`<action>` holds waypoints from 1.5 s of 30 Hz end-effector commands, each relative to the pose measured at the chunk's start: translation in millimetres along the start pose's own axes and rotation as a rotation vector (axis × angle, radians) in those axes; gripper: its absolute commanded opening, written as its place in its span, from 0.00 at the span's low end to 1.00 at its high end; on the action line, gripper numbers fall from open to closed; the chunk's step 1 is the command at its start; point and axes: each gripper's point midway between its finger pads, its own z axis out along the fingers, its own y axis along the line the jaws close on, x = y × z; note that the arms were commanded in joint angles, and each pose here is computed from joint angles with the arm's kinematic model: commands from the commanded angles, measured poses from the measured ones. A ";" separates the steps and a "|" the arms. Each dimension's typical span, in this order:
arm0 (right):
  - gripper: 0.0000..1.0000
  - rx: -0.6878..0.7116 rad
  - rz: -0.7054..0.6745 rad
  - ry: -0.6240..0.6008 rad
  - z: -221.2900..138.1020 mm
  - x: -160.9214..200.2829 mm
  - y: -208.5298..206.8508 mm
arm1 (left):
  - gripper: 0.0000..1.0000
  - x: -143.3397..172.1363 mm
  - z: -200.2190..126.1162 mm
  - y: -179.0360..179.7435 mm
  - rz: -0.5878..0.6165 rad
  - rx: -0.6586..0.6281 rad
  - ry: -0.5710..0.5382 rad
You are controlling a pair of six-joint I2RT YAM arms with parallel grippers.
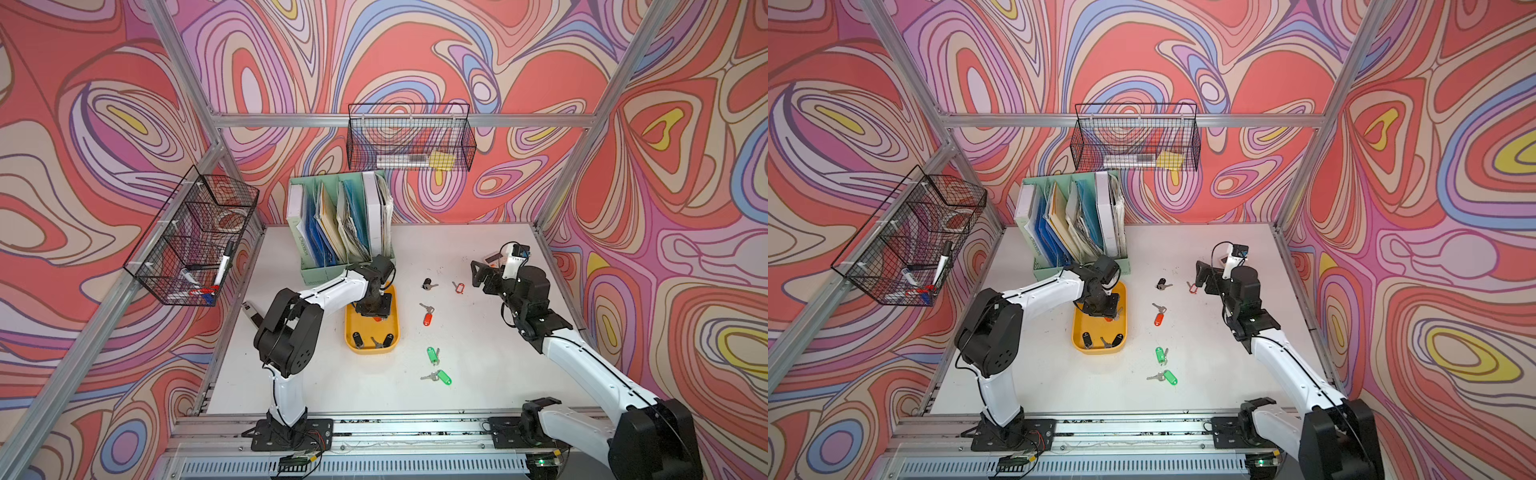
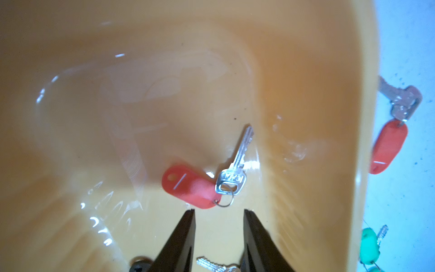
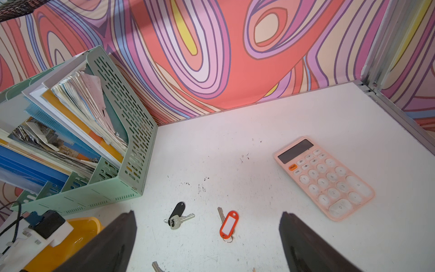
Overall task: Take the keys out of the storage box
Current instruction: Move the key to the storage box, then pick up the key from the storage box.
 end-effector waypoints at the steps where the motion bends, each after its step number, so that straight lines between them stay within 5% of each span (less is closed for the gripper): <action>1: 0.98 0.009 0.008 0.016 1.4 8.0 -5.0 | 0.38 5.7 4.6 -1.4 0.070 -0.067 0.045; 25: 0.98 0.008 0.011 0.017 1.6 7.3 -5.3 | 0.32 10.7 29.5 4.9 0.102 -0.131 0.097; 34: 0.98 0.012 0.012 0.010 0.6 6.3 -6.3 | 0.12 7.9 31.5 11.1 0.109 -0.171 0.095; 45: 0.98 0.007 0.018 -0.016 -1.1 0.1 -5.9 | 0.00 8.8 2.3 17.9 0.104 -0.190 0.032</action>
